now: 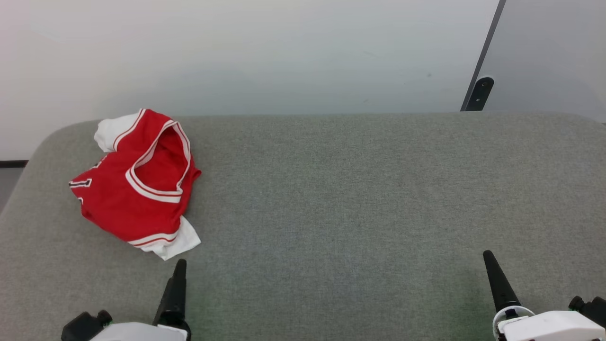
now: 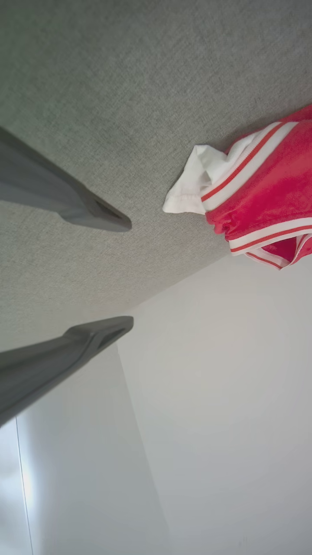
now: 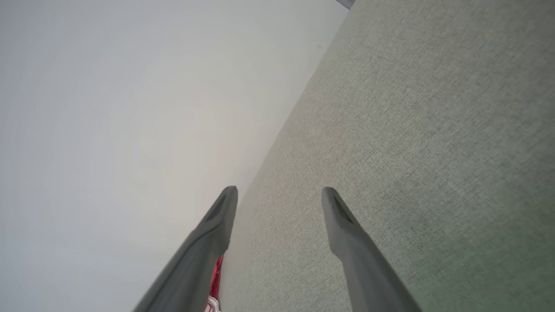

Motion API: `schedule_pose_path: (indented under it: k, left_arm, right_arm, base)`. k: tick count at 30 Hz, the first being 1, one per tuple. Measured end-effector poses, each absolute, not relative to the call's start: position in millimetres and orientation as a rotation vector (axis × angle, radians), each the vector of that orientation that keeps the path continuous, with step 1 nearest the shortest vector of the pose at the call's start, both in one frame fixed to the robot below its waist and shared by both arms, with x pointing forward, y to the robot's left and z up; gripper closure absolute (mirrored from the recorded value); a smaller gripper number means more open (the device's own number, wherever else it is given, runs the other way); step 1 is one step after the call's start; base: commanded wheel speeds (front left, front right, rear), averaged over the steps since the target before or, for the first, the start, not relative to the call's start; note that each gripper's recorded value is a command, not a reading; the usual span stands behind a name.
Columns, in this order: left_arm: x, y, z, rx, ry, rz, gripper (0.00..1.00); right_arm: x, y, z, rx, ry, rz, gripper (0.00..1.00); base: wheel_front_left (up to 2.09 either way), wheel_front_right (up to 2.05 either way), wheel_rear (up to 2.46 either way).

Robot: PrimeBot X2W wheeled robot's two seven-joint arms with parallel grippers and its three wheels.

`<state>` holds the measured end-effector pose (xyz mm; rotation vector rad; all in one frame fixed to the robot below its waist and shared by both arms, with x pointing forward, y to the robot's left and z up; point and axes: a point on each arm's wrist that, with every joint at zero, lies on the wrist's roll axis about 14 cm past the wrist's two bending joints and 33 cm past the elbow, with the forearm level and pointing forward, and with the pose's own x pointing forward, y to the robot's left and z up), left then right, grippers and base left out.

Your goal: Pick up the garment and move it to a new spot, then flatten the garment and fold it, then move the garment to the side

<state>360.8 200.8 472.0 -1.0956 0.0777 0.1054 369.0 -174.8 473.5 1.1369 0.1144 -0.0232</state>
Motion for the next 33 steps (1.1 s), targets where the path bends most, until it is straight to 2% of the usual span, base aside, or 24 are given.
schedule_pose_path:
  k: [18, 33]
  left_arm:
    - [358.3, 191.3, 478.3, -0.785, 0.070, 0.068, 0.00]
    - [356.0, 188.6, 487.6, -0.586, 0.034, 0.044, 0.00]
  right_arm:
    - [365.5, -164.5, 484.2, 0.809, 0.082, 0.040, 0.00]
    - [362.2, -159.8, 493.6, 0.623, 0.038, 0.072, 0.00]
  base:
    - [0.00, 0.00, 0.00]
    - [0.00, 0.00, 0.00]
